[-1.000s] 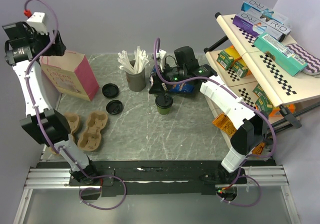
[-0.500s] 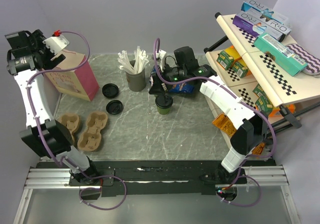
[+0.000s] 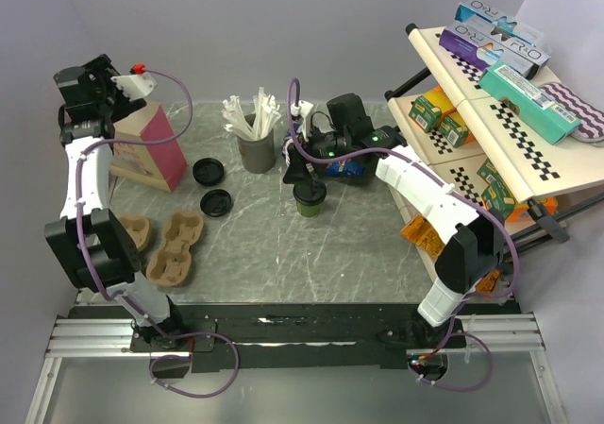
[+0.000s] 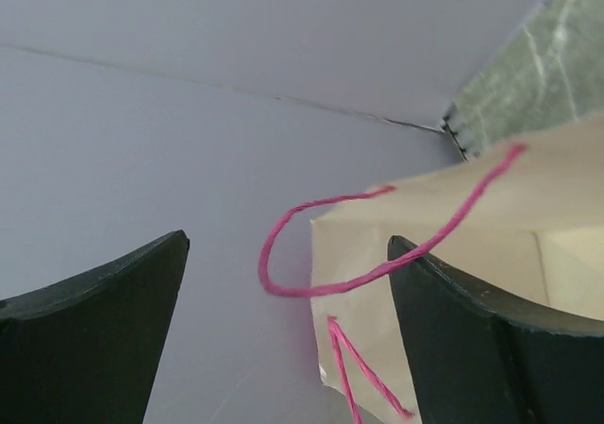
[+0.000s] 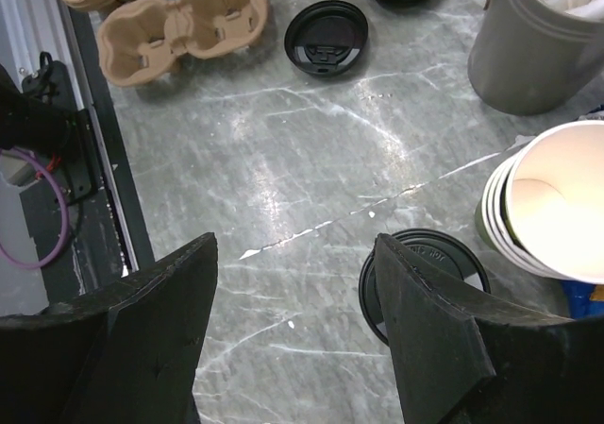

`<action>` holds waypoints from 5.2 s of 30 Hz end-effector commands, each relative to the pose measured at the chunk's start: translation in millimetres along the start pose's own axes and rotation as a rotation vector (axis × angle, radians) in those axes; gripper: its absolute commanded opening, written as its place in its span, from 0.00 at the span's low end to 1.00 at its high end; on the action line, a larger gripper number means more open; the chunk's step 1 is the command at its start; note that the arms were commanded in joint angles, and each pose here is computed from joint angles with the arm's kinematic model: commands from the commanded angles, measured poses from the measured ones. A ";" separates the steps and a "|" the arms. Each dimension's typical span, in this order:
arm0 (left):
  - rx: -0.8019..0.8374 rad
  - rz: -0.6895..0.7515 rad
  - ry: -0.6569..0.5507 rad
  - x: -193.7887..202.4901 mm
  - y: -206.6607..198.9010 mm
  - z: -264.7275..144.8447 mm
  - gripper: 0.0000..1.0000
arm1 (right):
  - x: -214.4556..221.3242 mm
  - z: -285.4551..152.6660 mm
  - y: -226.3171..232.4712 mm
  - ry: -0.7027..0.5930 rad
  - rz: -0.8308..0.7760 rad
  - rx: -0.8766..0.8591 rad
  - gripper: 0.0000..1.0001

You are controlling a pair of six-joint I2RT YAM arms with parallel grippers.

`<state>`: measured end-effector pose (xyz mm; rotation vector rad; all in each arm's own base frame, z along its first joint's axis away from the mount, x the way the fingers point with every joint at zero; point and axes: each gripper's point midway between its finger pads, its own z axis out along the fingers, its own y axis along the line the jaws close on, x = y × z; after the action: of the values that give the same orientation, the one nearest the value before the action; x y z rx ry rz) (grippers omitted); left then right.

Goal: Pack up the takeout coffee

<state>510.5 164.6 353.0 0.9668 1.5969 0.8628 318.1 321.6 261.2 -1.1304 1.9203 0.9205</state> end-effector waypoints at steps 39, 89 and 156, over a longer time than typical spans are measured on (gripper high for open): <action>-0.002 0.461 0.059 4.4 47.2 -40.2 0.93 | -15.0 -9.8 6.5 -0.056 -0.035 -0.015 0.75; 0.086 0.566 -0.066 11.6 64.4 -22.5 0.86 | -2.8 -4.0 3.4 -0.040 0.000 -0.016 0.75; 0.257 0.513 -0.139 5.1 46.1 -27.8 0.67 | -18.3 -2.1 16.7 -0.079 0.049 -0.093 0.76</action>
<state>494.8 205.8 404.8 1.4987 1.4564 0.9981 304.5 327.3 250.5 -1.1071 1.9572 1.0422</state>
